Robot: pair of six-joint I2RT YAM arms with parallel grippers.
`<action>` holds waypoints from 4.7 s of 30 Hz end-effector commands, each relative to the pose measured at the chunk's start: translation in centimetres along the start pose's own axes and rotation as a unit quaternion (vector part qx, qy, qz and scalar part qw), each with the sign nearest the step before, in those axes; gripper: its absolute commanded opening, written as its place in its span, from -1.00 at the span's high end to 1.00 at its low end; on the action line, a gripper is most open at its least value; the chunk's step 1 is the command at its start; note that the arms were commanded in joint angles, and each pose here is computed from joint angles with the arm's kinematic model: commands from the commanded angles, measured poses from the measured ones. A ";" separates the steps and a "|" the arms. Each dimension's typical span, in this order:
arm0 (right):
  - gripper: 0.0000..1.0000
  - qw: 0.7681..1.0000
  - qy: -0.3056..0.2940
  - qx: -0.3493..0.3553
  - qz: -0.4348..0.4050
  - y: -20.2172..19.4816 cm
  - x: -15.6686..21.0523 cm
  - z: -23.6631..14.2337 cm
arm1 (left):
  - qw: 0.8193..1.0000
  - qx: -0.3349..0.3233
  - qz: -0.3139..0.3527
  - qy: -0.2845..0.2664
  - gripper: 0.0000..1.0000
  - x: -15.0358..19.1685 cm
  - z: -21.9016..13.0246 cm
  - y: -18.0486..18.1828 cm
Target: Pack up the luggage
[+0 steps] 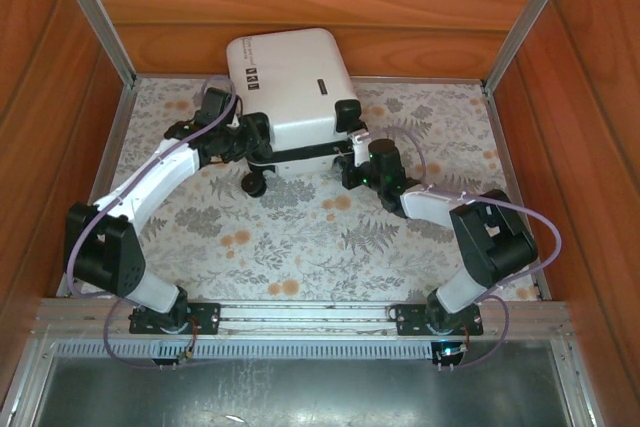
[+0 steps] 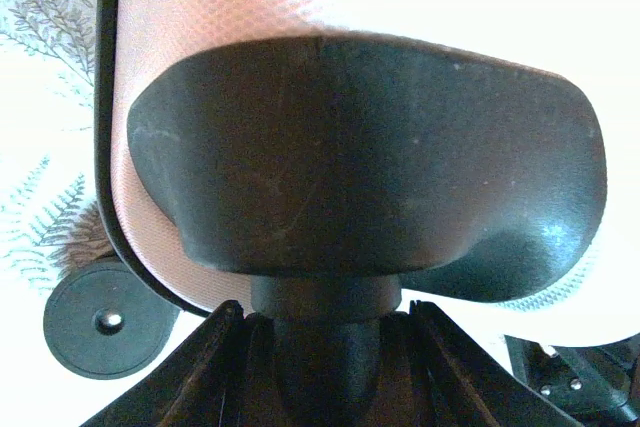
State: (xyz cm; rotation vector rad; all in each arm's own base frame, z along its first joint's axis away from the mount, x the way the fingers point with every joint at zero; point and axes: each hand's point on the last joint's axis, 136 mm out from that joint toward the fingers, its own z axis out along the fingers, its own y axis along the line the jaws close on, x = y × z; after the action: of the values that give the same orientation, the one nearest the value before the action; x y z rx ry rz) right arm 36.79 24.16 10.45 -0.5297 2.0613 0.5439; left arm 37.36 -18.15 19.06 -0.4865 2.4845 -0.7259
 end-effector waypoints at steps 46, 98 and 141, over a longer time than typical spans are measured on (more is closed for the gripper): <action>1.00 0.995 -0.025 0.052 0.081 -7.3 1.3 -2.8 | 0.990 0.006 -0.036 -0.139 1.00 -8.6 -7.3 8.3; -0.35 0.985 0.067 0.092 0.131 -8.3 0.9 -4.6 | 0.961 -0.164 0.223 0.004 -0.65 5.3 4.4 -9.4; -0.41 0.957 -0.073 -0.240 -0.146 6.6 -0.7 -0.1 | 0.969 -0.066 0.237 0.027 1.00 6.9 0.6 -11.2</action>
State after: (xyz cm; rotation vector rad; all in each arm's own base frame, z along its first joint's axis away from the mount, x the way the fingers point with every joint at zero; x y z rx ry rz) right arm 33.96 28.20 11.72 -0.9633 1.7255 0.8216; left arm 34.25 -29.83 17.92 0.0773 2.6701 -0.2378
